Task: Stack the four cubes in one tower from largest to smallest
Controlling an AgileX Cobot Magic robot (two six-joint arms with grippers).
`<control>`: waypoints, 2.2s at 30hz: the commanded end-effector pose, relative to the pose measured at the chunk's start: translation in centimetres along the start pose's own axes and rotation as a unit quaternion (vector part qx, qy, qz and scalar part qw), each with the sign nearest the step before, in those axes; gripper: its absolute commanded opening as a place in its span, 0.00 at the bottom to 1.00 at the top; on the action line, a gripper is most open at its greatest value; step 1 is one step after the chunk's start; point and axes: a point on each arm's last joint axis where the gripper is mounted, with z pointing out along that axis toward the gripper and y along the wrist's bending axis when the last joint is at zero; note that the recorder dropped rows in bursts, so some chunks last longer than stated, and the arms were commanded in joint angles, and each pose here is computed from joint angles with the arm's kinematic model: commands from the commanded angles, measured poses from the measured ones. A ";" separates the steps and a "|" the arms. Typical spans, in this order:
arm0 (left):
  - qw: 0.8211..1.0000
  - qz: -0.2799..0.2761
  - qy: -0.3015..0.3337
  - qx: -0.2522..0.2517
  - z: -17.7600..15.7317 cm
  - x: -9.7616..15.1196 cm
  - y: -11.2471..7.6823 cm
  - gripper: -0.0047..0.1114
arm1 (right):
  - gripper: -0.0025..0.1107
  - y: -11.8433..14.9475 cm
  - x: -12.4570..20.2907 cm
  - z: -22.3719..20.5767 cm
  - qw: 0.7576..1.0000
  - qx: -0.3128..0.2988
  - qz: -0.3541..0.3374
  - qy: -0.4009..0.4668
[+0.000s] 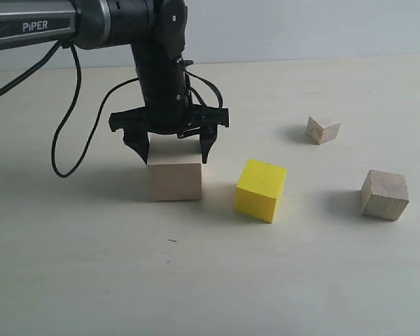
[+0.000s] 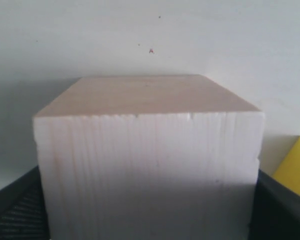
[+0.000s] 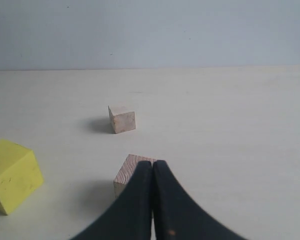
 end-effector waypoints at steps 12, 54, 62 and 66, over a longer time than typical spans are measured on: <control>1.000 0.010 -0.009 0.007 -0.8 0.2 -0.2 0.36 | 0.02 0.0 -0.2 0.0 1.000 -0.002 -0.002 -0.019; 0.999 -0.027 0.024 -0.013 2.4 0.0 -0.2 0.85 | 0.02 0.0 -0.2 0.0 1.000 -0.002 -0.002 -0.019; 1.000 -0.017 0.012 -0.008 1.3 0.0 -0.1 0.83 | 0.02 0.0 -0.2 0.0 1.000 -0.002 -0.002 -0.019; 1.000 -0.018 -0.002 -0.001 -0.1 -0.1 0.2 0.83 | 0.02 0.0 -0.2 0.0 1.000 -0.002 -0.002 -0.019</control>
